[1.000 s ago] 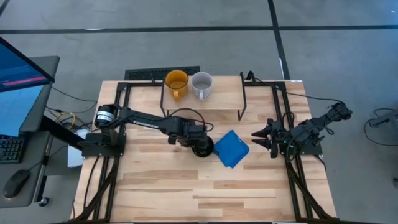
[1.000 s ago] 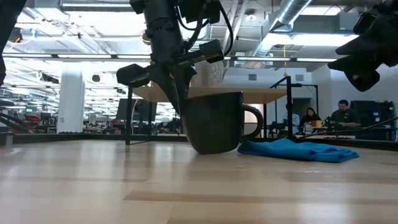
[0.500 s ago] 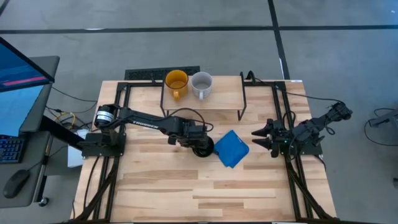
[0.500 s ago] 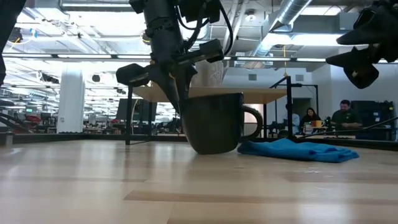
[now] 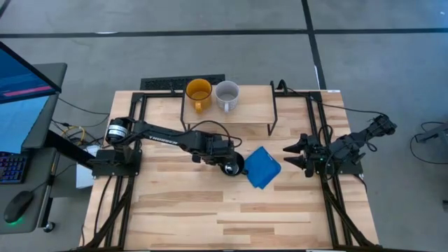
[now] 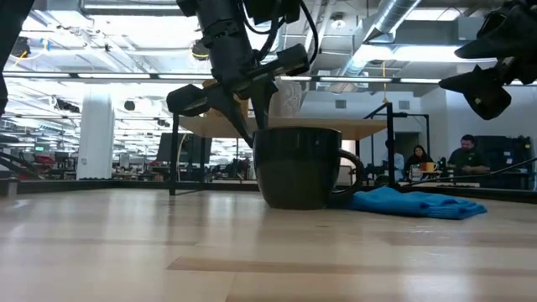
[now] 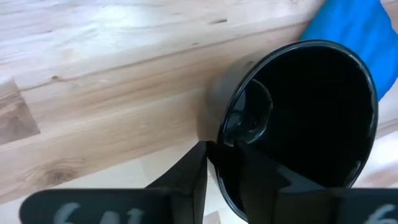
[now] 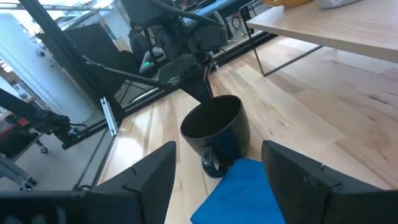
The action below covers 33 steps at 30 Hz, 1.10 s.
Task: Stack small to large cups/mugs on shelf
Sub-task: Put the black mug on the shelf
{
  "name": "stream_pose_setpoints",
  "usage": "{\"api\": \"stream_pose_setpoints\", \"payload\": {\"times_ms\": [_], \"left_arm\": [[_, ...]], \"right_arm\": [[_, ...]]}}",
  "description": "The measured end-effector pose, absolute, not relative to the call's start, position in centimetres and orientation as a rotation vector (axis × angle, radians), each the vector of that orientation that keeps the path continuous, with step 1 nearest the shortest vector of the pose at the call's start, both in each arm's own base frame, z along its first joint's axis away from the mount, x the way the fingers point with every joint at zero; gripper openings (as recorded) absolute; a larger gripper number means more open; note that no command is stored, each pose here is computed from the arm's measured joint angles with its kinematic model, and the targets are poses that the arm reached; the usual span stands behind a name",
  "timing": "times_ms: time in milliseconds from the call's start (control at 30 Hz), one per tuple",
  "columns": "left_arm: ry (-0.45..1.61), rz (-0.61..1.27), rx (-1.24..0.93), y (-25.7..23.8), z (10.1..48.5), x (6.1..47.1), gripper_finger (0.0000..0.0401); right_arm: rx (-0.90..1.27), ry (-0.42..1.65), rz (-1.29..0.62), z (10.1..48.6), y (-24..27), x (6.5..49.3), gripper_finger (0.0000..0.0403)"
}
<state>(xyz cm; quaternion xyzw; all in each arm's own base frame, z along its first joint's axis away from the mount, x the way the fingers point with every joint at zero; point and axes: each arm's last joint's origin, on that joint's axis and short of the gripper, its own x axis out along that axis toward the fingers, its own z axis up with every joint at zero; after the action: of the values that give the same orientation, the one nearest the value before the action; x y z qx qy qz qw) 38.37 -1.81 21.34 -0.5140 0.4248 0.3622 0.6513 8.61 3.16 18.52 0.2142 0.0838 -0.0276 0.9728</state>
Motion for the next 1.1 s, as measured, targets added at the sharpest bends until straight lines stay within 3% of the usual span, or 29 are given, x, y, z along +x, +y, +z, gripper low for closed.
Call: {"api": "stream_pose_setpoints", "payload": {"times_ms": [367,700,1100], "left_arm": [[0.963,0.816,-1.151,-2.1,21.4,38.4,0.0095],[0.812,0.803,-0.881,-5.5,23.8,38.9,0.0098],[0.822,1.052,-0.736,-8.6,26.2,35.4,0.0098]], "right_arm": [[0.488,0.186,-0.001,18.5,3.3,8.6,0.0260],[0.501,0.191,0.009,18.5,3.4,8.6,0.0260],[0.540,0.194,0.007,18.5,3.4,8.6,0.0260]]}}
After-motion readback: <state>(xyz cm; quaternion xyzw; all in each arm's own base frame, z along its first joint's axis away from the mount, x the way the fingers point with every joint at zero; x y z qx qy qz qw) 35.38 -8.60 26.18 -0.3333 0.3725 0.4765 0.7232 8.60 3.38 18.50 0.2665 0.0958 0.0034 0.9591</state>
